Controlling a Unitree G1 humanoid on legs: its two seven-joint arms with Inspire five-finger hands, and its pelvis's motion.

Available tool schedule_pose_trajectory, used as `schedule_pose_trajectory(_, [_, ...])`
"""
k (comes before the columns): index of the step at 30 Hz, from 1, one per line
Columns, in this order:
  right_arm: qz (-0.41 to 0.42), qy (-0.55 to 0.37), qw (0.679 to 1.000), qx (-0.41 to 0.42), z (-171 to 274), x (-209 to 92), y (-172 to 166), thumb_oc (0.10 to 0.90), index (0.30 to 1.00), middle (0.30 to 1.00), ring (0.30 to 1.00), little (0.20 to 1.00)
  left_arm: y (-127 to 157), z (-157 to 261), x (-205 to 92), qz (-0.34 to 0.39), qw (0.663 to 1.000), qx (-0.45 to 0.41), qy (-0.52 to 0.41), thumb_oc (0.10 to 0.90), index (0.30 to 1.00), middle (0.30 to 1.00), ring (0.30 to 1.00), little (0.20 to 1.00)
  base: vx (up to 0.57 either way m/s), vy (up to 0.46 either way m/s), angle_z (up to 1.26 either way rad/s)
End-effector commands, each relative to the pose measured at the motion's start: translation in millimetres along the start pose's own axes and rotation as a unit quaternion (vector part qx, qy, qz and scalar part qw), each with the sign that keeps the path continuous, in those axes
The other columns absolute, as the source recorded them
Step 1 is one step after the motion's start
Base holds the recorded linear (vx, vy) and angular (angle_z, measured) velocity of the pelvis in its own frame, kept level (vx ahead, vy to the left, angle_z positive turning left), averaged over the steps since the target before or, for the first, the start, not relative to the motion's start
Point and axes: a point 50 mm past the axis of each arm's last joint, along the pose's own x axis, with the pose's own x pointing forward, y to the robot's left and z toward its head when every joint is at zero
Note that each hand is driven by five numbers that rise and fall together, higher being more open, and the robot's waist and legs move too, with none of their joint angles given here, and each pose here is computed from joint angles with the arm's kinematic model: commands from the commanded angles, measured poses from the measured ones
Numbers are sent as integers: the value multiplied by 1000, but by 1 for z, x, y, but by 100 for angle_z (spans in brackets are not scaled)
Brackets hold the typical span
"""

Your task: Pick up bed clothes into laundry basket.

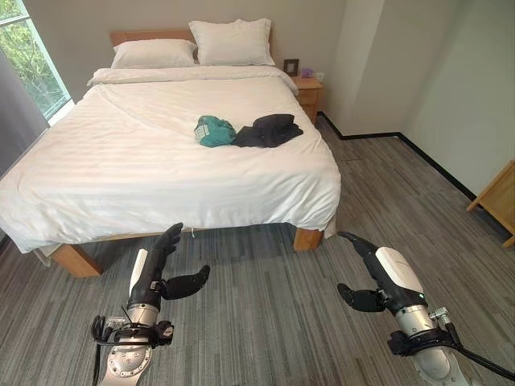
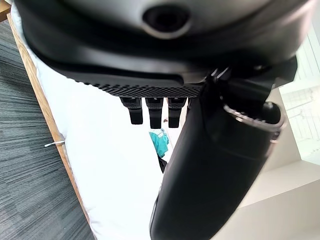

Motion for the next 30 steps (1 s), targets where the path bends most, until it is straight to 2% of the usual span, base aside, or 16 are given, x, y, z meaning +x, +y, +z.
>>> schedule_pose_trajectory(1, [-126,-83,988,-11,27,25,-48,800,900,900,900,900,6,51,18,17,990,-18,-141,800,900,900,900,900,37,21,0])
schedule_pose_trajectory(6, [-128,-76,989,-21,25,26,-45,800,900,900,900,900,6,49,15,19,990,-30,-134,800,900,900,900,900,63,33,1])
schedule_pose_trajectory(12, [-147,-47,987,33,22,34,-37,800,900,900,900,900,14,54,20,39,989,-13,-146,800,900,900,900,900,-16,27,-3])
schedule_pose_trajectory(18, [-141,-33,988,46,19,33,-32,800,900,900,900,900,14,53,18,44,988,-22,-144,800,900,900,900,900,49,65,-18])
schedule_pose_trajectory(30, [-136,-14,988,76,13,30,-29,800,900,900,900,900,9,48,21,29,990,-17,-134,800,900,900,900,900,336,-71,10])
